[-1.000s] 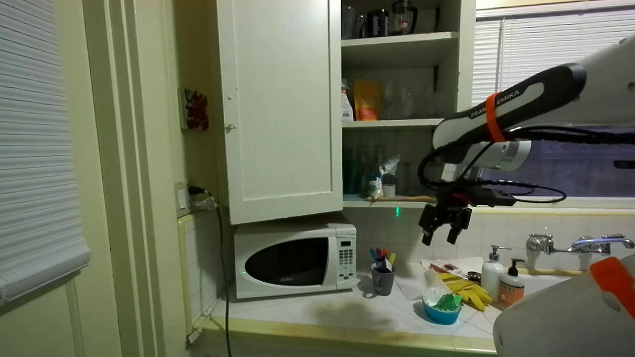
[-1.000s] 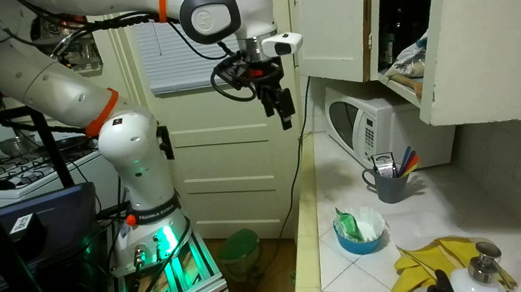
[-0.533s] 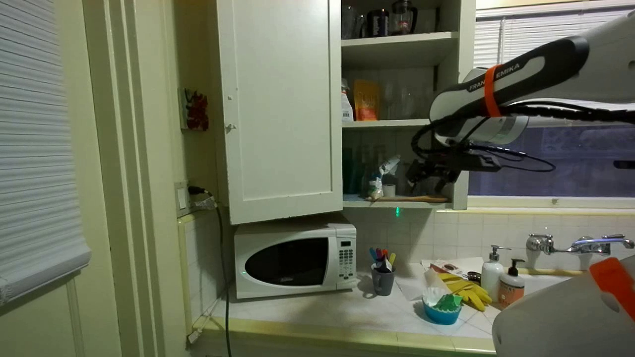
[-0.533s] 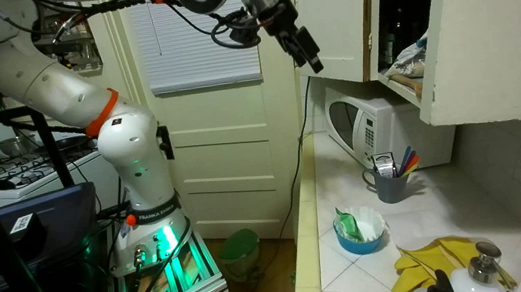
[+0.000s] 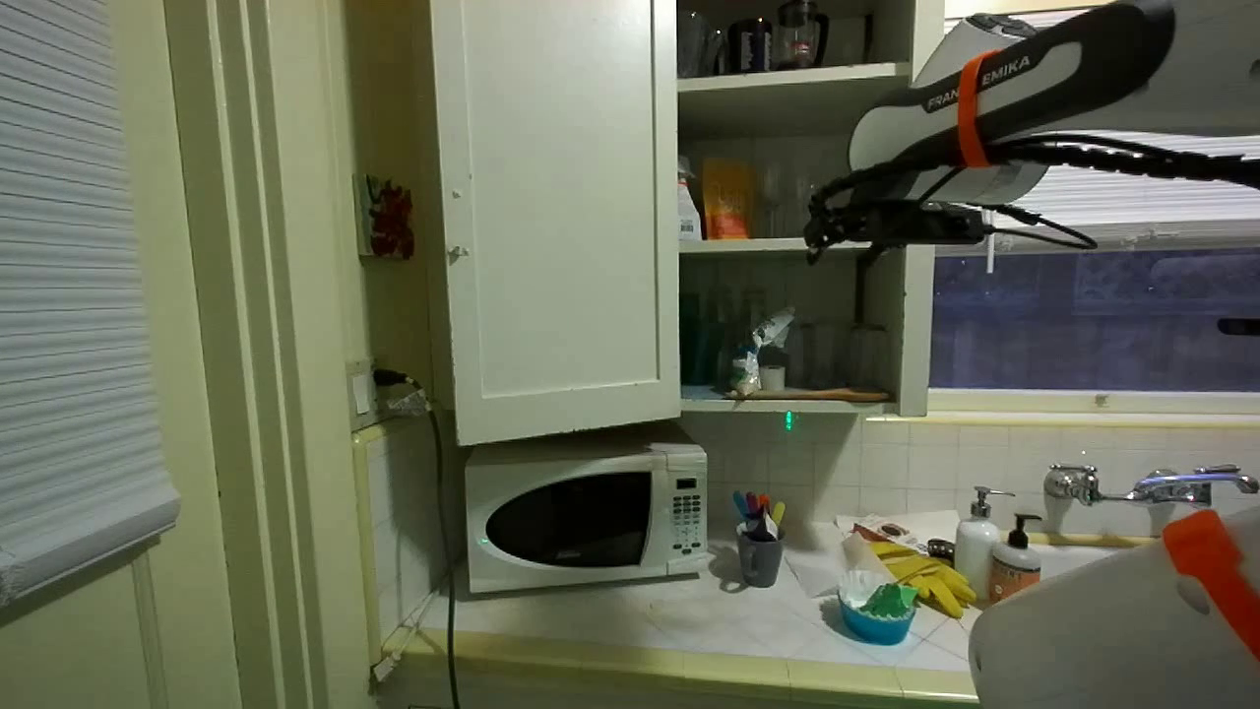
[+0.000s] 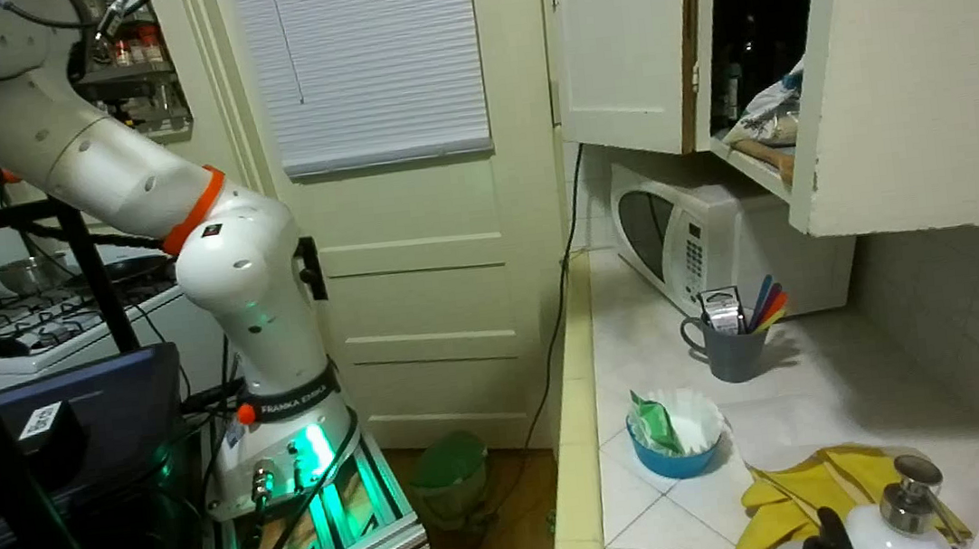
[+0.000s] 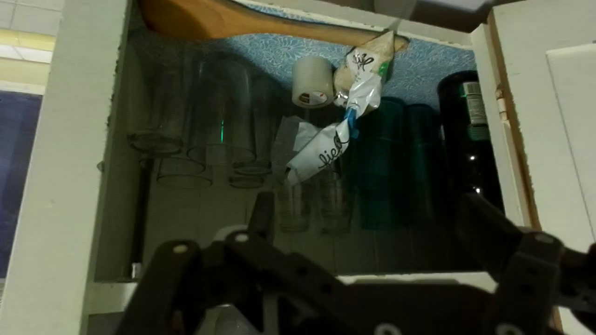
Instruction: Move the orange packet to the bottom shelf
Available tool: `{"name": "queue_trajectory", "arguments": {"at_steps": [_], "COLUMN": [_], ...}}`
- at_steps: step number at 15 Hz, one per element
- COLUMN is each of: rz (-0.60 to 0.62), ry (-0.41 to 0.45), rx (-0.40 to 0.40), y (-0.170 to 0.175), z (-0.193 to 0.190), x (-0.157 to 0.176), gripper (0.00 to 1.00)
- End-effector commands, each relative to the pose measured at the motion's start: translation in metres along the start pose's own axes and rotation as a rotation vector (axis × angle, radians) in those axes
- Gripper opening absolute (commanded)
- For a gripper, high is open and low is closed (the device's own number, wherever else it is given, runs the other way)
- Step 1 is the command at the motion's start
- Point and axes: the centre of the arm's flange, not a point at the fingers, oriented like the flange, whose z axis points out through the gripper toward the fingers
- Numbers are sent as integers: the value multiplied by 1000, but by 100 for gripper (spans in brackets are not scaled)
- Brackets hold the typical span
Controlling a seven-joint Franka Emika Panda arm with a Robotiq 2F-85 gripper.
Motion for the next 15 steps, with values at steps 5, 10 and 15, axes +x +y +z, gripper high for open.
{"name": "queue_trajectory", "arguments": {"at_steps": [5,10,15], "rz": [30,-38,-92], "ry": [207,504,570], "rx": [-78,-140,-188], "y": [-1,-8,-20], "z": [9,8,33], "x": [43,120,161], "gripper": [100,100,100]}}
